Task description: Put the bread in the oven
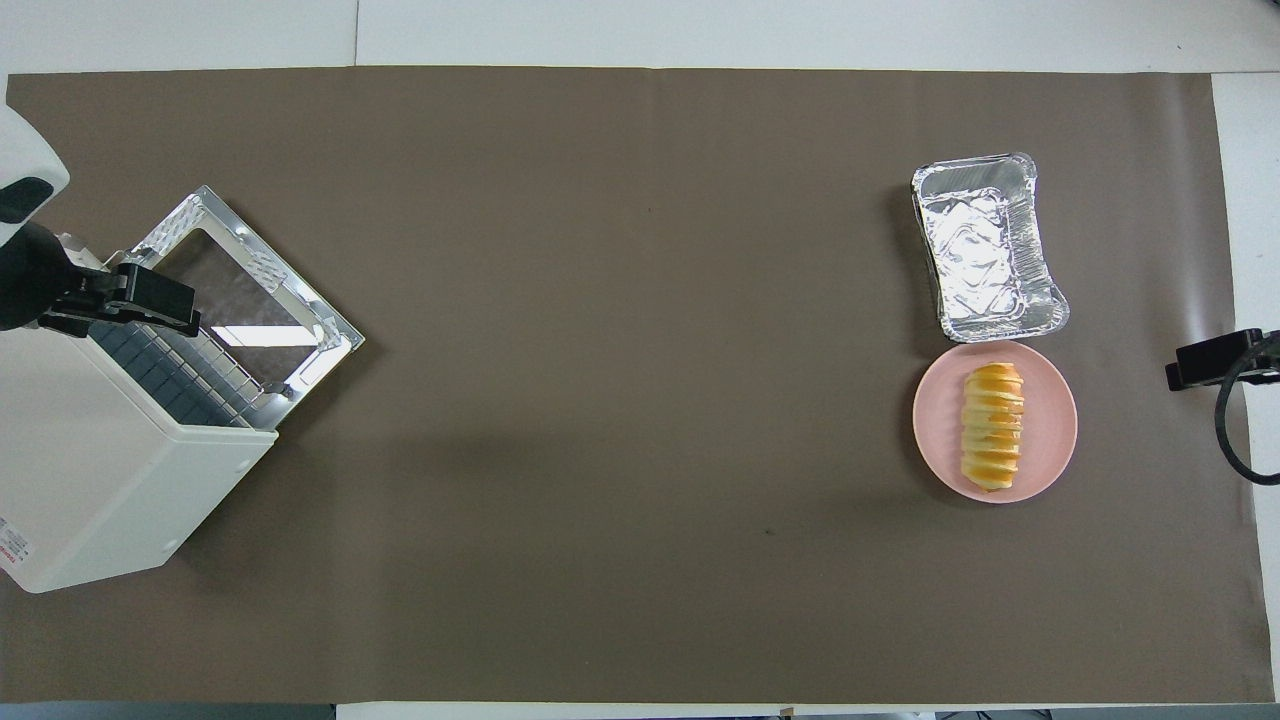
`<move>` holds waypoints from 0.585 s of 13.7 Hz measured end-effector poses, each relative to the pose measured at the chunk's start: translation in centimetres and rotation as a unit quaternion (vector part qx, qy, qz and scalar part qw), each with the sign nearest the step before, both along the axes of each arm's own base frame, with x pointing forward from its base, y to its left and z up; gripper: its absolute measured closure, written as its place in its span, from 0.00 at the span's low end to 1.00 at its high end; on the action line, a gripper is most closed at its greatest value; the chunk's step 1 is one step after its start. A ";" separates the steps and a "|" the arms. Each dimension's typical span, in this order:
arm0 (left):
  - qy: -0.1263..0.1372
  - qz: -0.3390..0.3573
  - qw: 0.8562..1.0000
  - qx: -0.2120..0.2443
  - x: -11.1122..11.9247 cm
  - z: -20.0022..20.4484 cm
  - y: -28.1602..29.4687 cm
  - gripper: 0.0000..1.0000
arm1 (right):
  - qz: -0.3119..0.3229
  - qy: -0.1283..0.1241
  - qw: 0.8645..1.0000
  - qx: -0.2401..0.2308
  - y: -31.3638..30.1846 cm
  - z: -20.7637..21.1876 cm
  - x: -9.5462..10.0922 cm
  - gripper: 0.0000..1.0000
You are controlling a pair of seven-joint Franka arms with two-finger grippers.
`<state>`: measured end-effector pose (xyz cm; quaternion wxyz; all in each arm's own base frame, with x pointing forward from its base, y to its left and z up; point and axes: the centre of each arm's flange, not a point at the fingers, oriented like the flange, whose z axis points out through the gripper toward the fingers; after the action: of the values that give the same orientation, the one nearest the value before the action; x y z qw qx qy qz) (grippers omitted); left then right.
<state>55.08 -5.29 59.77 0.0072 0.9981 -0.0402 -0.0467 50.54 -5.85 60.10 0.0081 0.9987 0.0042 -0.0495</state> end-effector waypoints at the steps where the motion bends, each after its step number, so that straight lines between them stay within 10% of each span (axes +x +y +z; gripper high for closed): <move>1: 0.000 0.000 1.000 0.000 0.0 0.0 0.0 0.00 | 0.000 0.000 1.000 0.000 0.0 0.0 0.0 0.00; 8: 0.000 0.000 1.000 0.000 0.0 0.0 0.0 0.00 | 0.000 0.011 1.000 0.001 0.1 -1.3 -0.5 0.00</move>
<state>55.08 -5.29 59.77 0.0072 0.9981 -0.0402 -0.0467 50.07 -5.76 58.77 0.0068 0.9981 0.0041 -0.0605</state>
